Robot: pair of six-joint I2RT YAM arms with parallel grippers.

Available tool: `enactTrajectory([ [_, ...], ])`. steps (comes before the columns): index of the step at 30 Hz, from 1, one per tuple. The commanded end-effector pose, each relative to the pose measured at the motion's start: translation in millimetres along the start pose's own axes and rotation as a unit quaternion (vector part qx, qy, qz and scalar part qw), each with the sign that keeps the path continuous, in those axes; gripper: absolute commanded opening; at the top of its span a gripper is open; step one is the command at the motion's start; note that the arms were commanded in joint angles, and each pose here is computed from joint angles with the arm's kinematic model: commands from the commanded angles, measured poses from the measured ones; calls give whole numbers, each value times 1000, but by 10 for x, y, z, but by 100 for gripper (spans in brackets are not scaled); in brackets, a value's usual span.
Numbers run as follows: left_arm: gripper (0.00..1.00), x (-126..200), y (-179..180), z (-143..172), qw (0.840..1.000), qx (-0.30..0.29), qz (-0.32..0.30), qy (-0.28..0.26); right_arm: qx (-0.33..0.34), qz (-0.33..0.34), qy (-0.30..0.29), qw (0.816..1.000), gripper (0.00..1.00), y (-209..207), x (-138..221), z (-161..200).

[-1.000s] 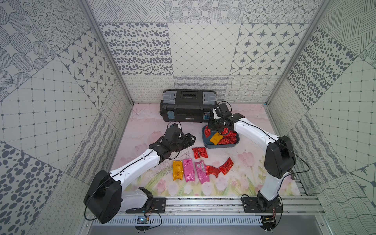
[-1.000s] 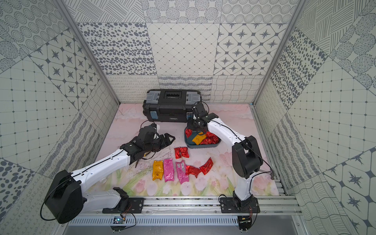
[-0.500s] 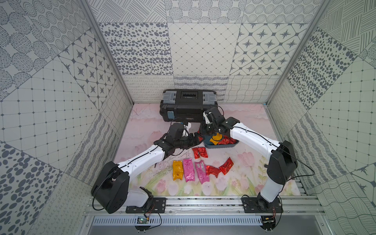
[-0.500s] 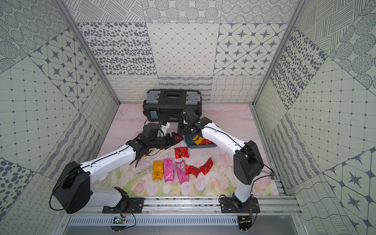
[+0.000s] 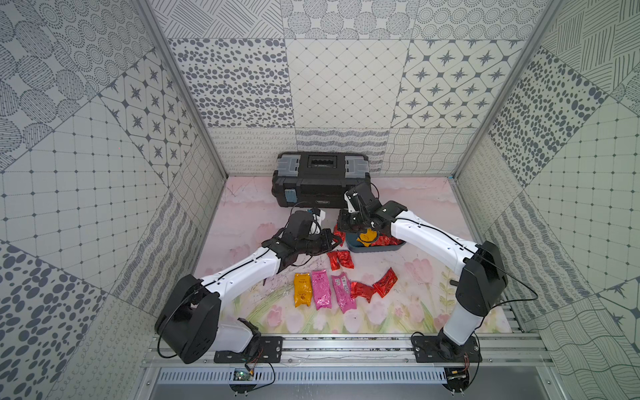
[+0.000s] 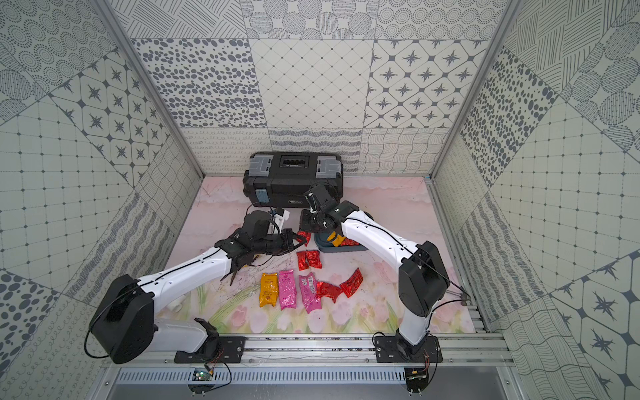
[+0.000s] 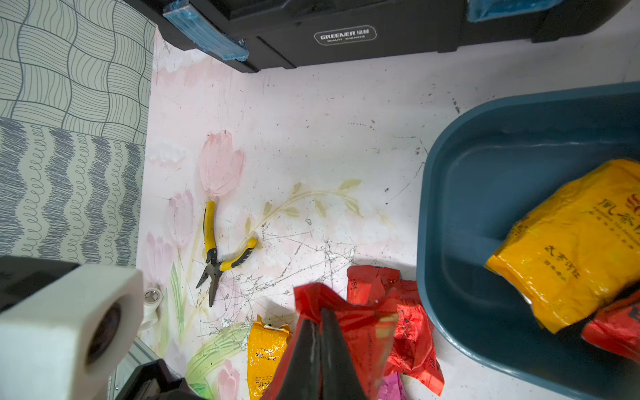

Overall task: Take the tea bags out of the storage box
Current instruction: Pick up the tea bag from the storage box, then place the tea bag at the center of the board.

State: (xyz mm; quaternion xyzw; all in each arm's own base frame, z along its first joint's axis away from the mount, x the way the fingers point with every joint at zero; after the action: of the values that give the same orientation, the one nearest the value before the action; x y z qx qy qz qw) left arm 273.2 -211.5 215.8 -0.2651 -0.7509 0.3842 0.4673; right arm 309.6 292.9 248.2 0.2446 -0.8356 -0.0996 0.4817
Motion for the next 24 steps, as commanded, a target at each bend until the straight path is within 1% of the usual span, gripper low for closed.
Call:
enactTrajectory([
  [1, 0, 56, -115, -51, 999, -34, 27, -24, 7, -14, -12, 1000, 11, 82, 110, -42],
  [5, 0, 79, -47, -16, 999, -30, 10, -26, 8, -17, -23, 1000, 40, 24, 208, -104],
  [8, 0, 88, 51, 19, 999, -20, -12, -28, 2, -8, -32, 999, 48, -114, 307, -119],
  [12, 0, 107, 272, 49, 997, 9, -70, -35, -18, 18, -42, 999, 53, -424, 466, -49],
  [15, 0, 116, 514, 78, 990, 42, -133, -33, -38, 41, -46, 997, 54, -685, 583, 65],
  [18, 0, 111, 705, 122, 982, 58, -177, -21, -60, 57, -48, 995, 53, -910, 675, 188],
  [24, 0, 45, 955, 204, 973, 66, -222, -6, -85, 77, -39, 993, 54, -1187, 729, 395],
])
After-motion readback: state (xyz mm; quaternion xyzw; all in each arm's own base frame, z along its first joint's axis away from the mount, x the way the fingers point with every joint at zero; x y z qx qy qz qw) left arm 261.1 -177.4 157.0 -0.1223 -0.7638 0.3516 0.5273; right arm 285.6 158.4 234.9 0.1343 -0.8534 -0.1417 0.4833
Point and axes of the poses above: each gripper's point midway between its finger pads, its own x axis back along the fingers, its own y axis along the line the jaws close on, z = x × y, the point moved 8 cm from there along x, back along the fingers, and after that the axes turned 9 degrees about x, right-handed, at the moved point
